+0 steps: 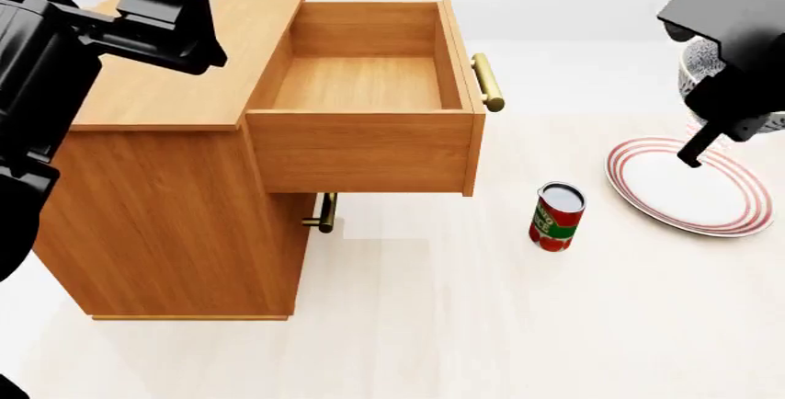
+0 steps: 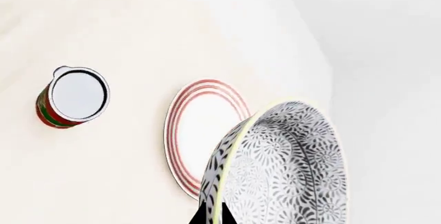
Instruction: Put the bowl in the top drawer of the cabinet.
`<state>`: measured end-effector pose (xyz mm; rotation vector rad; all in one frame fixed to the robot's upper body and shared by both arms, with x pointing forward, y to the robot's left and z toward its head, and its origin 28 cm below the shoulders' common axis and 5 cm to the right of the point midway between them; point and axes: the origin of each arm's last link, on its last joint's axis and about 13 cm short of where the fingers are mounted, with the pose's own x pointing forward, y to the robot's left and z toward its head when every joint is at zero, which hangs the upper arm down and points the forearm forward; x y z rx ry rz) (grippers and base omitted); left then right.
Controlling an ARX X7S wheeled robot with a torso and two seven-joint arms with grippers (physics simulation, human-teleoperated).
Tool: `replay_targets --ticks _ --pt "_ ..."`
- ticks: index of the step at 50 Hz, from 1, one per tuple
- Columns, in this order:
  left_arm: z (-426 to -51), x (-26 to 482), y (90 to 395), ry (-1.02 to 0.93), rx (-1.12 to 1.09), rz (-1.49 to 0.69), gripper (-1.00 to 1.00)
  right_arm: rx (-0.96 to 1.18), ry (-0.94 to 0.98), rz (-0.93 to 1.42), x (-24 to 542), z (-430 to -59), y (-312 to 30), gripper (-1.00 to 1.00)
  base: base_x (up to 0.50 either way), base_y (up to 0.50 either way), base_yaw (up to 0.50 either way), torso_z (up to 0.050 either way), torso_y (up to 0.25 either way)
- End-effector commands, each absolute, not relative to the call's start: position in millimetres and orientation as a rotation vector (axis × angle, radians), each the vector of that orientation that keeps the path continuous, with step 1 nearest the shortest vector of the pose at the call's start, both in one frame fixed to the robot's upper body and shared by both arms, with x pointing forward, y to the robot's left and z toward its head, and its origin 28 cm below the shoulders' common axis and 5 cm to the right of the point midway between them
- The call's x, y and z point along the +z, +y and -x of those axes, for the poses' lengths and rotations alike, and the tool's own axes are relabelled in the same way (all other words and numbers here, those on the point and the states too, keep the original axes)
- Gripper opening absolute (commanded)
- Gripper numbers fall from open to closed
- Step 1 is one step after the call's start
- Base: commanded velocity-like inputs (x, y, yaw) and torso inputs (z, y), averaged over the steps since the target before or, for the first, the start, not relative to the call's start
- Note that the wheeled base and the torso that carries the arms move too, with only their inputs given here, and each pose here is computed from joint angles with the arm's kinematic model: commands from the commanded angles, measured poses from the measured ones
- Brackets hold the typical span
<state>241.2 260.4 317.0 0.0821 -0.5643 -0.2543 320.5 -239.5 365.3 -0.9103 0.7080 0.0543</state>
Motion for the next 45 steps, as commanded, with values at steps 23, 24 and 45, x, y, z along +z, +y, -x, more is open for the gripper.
replay_targets --ticks 23,24,45 --pt "-242 317 260 -0.634 -0.208 -0.083 1.00 0.362 0.275 1.257 499 -377 -134 -1.00 0.00 0.00 0.00 0.000 0.001" --pt "-242 317 260 -0.635 -0.204 -0.082 1.00 0.369 0.266 1.262 501 -376 -131 -1.00 0.00 0.00 0.00 0.000 0.000" --pt "-242 317 261 -0.651 -0.109 -0.080 1.00 0.644 0.069 1.286 496 -383 -78 -1.00 0.00 0.00 0.00 0.000 0.000"
